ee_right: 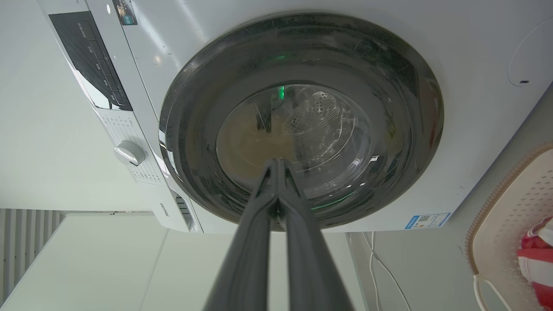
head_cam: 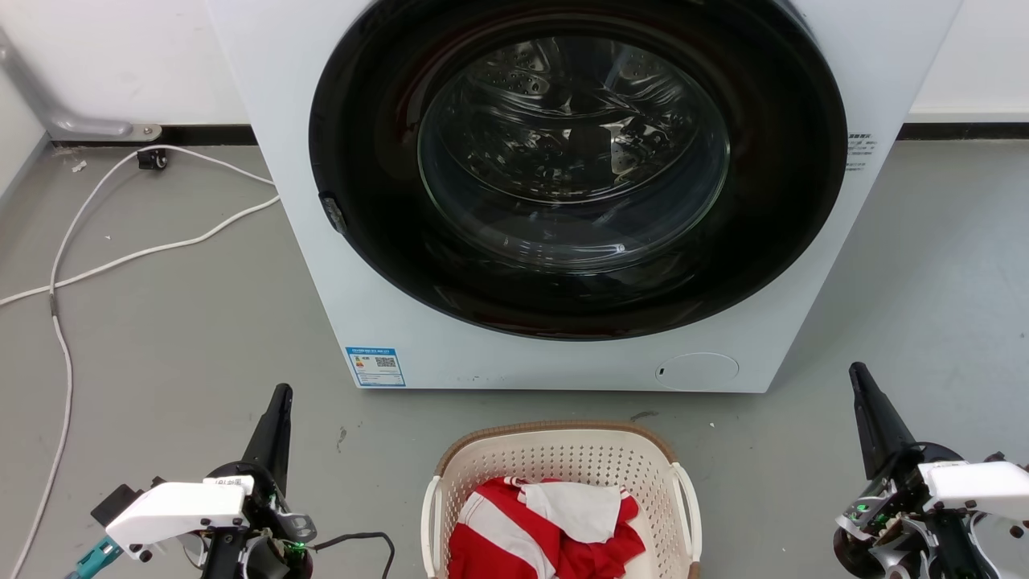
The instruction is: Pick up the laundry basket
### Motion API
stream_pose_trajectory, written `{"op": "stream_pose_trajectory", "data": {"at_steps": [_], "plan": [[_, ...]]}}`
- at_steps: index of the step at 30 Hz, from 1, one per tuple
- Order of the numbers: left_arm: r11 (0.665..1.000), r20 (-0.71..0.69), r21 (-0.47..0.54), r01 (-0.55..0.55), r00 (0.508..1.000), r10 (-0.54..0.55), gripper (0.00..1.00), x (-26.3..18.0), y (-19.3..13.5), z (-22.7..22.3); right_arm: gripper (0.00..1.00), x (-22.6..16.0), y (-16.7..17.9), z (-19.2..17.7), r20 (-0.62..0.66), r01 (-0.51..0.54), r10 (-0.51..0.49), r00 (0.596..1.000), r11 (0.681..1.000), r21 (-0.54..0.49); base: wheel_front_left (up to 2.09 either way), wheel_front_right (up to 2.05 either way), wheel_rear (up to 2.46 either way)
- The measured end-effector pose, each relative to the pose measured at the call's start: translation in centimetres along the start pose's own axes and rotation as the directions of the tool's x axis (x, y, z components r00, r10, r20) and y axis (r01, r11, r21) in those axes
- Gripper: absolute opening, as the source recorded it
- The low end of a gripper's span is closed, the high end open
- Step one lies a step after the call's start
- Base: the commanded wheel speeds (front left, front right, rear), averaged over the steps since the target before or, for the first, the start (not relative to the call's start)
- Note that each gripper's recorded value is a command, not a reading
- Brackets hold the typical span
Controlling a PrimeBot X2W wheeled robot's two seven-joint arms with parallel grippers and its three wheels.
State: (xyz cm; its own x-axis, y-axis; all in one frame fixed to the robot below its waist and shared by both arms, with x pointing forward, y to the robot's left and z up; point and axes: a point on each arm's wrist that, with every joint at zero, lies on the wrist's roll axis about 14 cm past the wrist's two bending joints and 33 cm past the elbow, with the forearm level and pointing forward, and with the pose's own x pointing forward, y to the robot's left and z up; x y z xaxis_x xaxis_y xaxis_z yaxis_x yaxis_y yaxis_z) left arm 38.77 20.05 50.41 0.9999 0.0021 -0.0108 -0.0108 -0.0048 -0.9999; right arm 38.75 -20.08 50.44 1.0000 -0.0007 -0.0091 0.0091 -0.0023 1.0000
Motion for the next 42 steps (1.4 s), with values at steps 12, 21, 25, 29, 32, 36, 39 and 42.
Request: {"op": "stream_pose_trajectory", "data": {"at_steps": [12, 21, 25, 29, 32, 36, 39, 42], "plan": [[1.000, -0.001, -0.001, 0.000, 1.000, 0.000, 0.00, 0.0, 0.0, 0.0, 0.00, 0.0, 0.0, 0.0, 0.001, 0.000, 0.000, 1.000, 1.000, 0.000, 0.00, 0.00, 0.00], [1.000, 0.000, -0.004, -0.012, 1.000, 0.012, 1.00, -0.1, 0.4, 0.0, 1.00, -0.2, -0.4, 0.0, -0.001, 0.013, -0.013, 1.000, 1.000, 0.001, 0.00, 0.00, 0.00], [0.997, 0.005, -0.013, -0.076, 0.997, 0.076, 1.00, -1.2, 2.6, -0.1, 1.00, -1.2, -2.6, -0.1, 0.004, 0.078, -0.078, 0.997, 0.997, 0.008, 0.00, 0.00, 0.00], [0.998, 0.018, 0.007, -0.069, 0.998, 0.068, 1.00, -1.2, 2.3, 0.0, 1.00, -1.3, -2.6, -0.2, 0.009, 0.079, -0.079, 0.997, 0.997, -0.008, 0.00, 0.00, 0.00], [0.998, 0.029, 0.016, -0.057, 0.998, 0.057, 1.00, -1.1, 2.0, 0.1, 1.00, -1.2, -2.5, -0.2, 0.017, 0.075, -0.074, 0.997, 0.997, -0.024, 0.00, 0.00, 0.00], [0.998, 0.044, 0.027, -0.052, 0.998, 0.051, 1.00, -1.3, 1.8, 0.3, 1.00, -1.2, -2.3, -0.2, 0.027, 0.070, -0.068, 0.997, 0.996, -0.060, 0.00, 0.00, 0.00], [0.998, 0.056, 0.028, -0.054, 0.997, 0.052, 1.00, -1.4, 1.8, 0.4, 1.00, -1.1, -2.1, 0.0, 0.036, 0.067, -0.063, 0.997, 0.993, -0.097, 0.00, 0.00, 0.00], [0.997, 0.081, 0.051, -0.060, 0.995, 0.055, 1.00, -1.5, 2.0, 1.0, 1.00, -1.1, -1.7, 0.1, 0.045, 0.058, -0.052, 0.998, 0.988, -0.141, 0.00, 0.00, 0.00]]}}
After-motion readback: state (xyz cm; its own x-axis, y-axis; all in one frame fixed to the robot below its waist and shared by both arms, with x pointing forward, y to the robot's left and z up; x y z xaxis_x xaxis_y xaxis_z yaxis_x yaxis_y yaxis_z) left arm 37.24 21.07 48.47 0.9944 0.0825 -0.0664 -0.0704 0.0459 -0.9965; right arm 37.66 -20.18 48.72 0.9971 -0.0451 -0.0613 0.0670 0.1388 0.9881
